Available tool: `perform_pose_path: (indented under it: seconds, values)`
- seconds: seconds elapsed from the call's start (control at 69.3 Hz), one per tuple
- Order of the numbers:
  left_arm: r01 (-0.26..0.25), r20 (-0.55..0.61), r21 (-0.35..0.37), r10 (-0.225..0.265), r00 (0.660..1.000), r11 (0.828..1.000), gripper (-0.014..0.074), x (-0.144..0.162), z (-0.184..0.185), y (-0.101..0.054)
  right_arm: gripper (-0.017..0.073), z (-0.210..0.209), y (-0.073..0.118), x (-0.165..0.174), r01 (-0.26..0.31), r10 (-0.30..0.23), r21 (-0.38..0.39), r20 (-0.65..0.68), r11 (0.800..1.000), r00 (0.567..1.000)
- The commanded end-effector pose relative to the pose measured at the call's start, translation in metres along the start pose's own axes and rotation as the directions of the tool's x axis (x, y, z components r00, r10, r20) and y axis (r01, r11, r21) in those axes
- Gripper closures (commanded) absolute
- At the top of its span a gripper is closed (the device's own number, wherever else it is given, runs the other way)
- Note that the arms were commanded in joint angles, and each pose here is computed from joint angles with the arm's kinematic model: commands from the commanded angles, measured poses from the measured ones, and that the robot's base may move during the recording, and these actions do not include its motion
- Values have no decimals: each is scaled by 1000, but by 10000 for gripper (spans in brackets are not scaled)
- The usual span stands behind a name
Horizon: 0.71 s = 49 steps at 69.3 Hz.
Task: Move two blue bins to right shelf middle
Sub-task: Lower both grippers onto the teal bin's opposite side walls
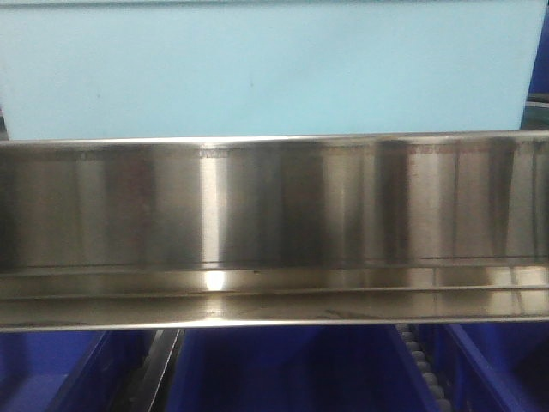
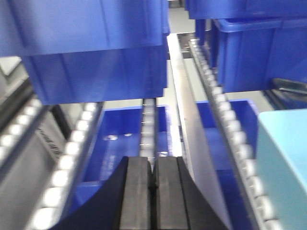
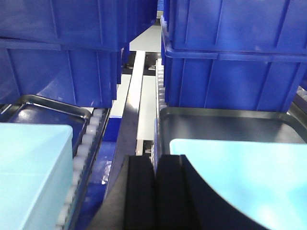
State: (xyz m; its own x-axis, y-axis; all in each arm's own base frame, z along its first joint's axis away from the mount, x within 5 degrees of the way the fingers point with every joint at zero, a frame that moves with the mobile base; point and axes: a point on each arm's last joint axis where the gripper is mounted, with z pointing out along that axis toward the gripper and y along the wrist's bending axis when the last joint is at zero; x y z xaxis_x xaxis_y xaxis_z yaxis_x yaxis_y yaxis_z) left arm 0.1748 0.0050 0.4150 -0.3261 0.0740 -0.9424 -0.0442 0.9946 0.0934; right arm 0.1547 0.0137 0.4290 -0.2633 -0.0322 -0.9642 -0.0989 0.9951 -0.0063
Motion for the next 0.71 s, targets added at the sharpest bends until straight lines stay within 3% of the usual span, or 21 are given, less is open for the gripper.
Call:
perform_pose_path:
  seconds: [0.0, 0.159, 0.231, 0.303, 0.433, 0.505, 0.606, 0.693]
  values:
    - [38, 36, 36, -40, 999, 999, 704, -5, 6, -4, 722, 6, -1, -11, -5, 5, 5, 85, 1000, 996]
    - [58, 13, 54, -59, 998, 997, 704, -4, 30, -8, 722, 31, -1, -8, -23, 23, -3, 57, 1000, 998]
    - [100, -61, 72, -96, 994, 992, 704, -1, 41, -11, 722, 44, 2, -4, -76, 76, -31, -13, 997, 997]
    - [143, -131, 96, -130, 983, 985, 704, -8, 48, -15, 722, 51, 7, -6, -81, 75, -60, -96, 995, 993]
    - [106, -237, 130, -73, 969, 986, 704, -33, 55, -26, 721, 60, 22, -23, -71, 41, -129, -223, 989, 974]
    - [99, -296, 153, -50, 954, 983, 704, -44, 63, -35, 721, 70, 30, -28, -111, 68, -144, -272, 983, 960]
    - [156, -368, 93, -111, 923, 983, 704, -52, 75, -47, 721, 85, 40, -30, -149, 98, -122, -352, 981, 931]
    - [122, -399, -9, -115, 910, 993, 704, -56, 84, -59, 721, 91, 51, -30, -147, 110, -60, -409, 987, 906]
